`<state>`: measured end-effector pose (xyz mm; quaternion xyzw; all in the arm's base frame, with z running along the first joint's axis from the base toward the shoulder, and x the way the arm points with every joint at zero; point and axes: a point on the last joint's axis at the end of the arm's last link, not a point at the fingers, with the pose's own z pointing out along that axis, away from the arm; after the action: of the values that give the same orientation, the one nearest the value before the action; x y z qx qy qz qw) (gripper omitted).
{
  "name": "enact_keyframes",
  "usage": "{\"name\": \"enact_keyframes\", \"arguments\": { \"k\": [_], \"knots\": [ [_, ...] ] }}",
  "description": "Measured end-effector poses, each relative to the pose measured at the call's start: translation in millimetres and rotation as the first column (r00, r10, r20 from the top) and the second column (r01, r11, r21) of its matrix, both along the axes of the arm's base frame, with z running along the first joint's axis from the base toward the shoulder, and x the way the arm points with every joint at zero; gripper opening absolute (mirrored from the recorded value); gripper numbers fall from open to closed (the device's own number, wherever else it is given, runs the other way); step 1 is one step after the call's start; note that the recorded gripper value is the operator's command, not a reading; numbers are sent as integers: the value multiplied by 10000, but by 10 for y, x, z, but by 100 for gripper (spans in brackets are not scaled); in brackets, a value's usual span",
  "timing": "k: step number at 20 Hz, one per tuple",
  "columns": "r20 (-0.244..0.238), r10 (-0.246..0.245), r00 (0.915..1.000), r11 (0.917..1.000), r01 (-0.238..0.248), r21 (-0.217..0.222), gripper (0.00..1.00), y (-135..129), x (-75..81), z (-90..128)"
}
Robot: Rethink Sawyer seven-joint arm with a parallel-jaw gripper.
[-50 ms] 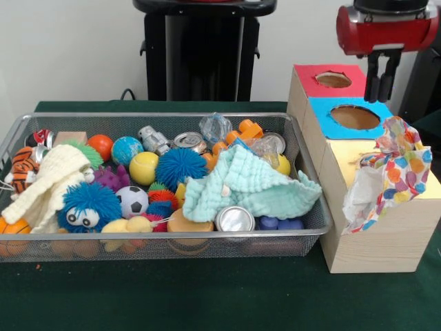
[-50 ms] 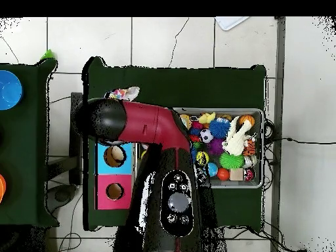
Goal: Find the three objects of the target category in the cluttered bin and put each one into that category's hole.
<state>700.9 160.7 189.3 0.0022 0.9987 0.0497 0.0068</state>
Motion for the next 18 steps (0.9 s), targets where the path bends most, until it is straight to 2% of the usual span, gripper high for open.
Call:
{"name": "enact_keyframes", "arguments": {
  "k": [12, 18],
  "knots": [
    [958, 81, 9954, 10000, -75, -66, 0, 1, 316, 352],
    [1560, 150, 9877, 9998, -131, -129, 0, 4, 572, 502]
  ]
}}
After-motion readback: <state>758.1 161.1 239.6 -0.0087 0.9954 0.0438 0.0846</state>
